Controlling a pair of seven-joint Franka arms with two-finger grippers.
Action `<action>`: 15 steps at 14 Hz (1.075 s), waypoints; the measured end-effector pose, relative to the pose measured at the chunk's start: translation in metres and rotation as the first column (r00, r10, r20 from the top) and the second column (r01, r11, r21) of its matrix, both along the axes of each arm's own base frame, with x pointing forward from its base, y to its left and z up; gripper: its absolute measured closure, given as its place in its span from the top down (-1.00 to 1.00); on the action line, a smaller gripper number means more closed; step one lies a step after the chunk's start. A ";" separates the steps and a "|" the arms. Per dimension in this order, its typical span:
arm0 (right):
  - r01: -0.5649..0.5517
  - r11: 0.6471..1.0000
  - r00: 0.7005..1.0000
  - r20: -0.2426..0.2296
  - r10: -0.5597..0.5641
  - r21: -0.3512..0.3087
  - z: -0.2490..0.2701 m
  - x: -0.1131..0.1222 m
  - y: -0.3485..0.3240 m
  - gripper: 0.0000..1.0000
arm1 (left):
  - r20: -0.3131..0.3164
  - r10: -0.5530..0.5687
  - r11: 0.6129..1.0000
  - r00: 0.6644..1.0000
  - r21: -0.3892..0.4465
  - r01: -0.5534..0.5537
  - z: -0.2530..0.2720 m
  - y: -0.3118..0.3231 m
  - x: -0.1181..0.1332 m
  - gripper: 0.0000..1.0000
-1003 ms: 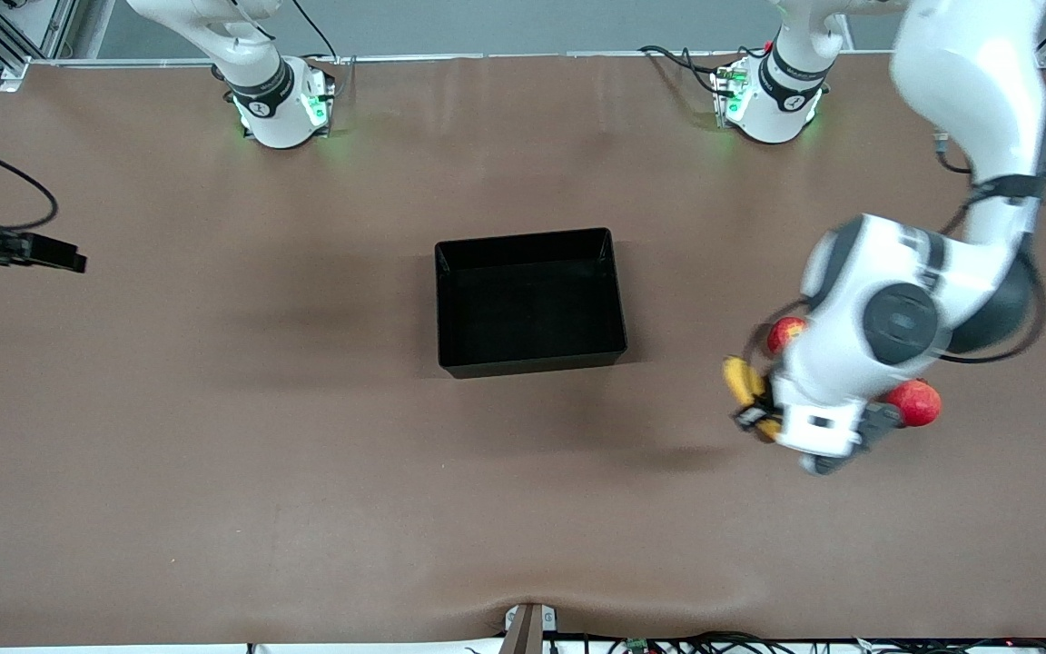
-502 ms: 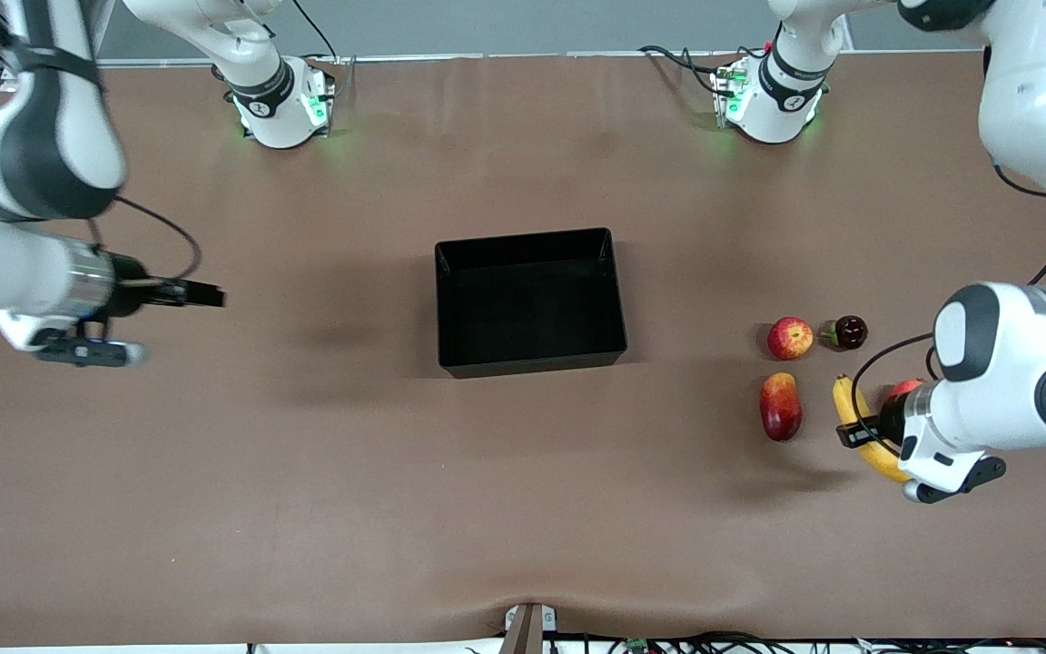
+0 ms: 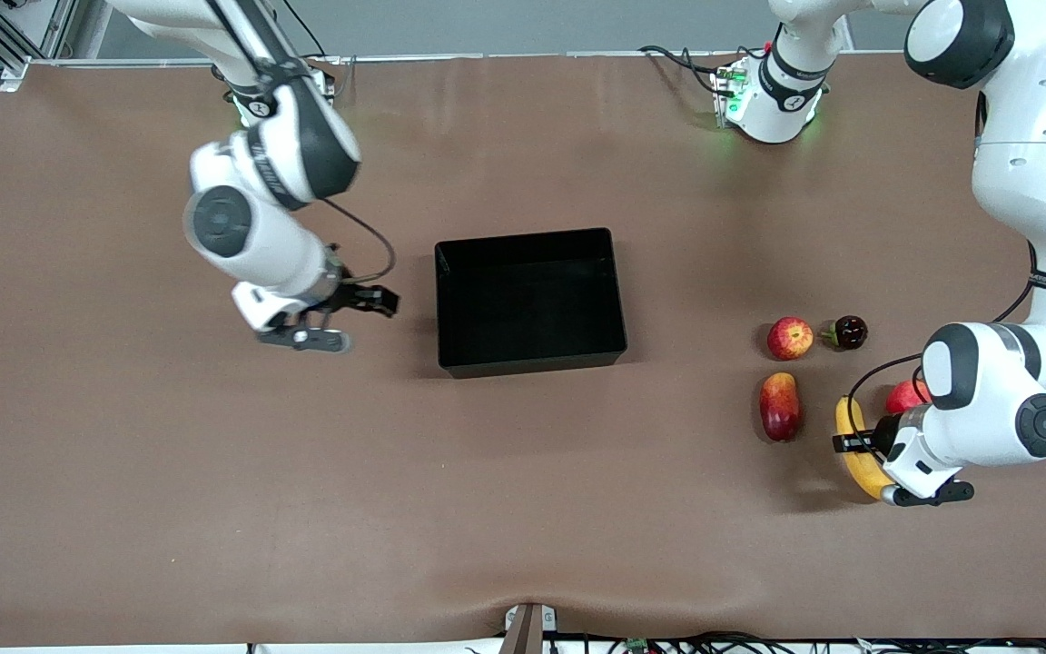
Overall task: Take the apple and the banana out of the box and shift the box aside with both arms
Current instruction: 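Set the banana down with the left gripper while the right gripper grips the box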
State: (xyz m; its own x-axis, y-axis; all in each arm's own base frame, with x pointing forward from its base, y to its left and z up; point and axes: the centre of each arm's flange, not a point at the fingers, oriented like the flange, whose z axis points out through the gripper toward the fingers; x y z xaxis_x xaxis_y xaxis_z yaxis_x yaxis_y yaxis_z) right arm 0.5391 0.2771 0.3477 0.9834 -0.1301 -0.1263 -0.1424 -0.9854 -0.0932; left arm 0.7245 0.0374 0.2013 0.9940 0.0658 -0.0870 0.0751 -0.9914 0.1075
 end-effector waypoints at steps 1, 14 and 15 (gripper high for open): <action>-0.012 1.000 1.000 0.005 0.012 -0.001 -0.016 -0.003 0.011 1.00 | -0.003 -0.007 1.000 1.000 -0.004 0.007 -0.010 0.004 -0.004 -0.24; -0.102 0.995 0.994 0.033 0.103 -0.019 -0.090 -0.026 0.073 -0.21 | 0.089 -0.074 0.997 0.993 0.023 0.072 -0.023 -0.013 -0.032 0.25; -0.102 0.995 0.994 0.031 0.103 -0.018 -0.090 -0.026 0.073 -0.45 | 0.095 -0.076 0.997 0.992 0.021 0.075 -0.018 -0.016 -0.030 0.47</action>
State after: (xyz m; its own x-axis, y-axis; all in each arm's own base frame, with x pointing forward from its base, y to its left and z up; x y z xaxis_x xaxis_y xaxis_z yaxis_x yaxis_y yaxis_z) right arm 0.5126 0.3502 0.2578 0.9952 -0.0303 -0.0929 -0.0378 -0.9961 -0.0797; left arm 0.6941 0.0218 0.1835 0.9999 -0.0090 0.0097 -0.0099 -0.9956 0.0931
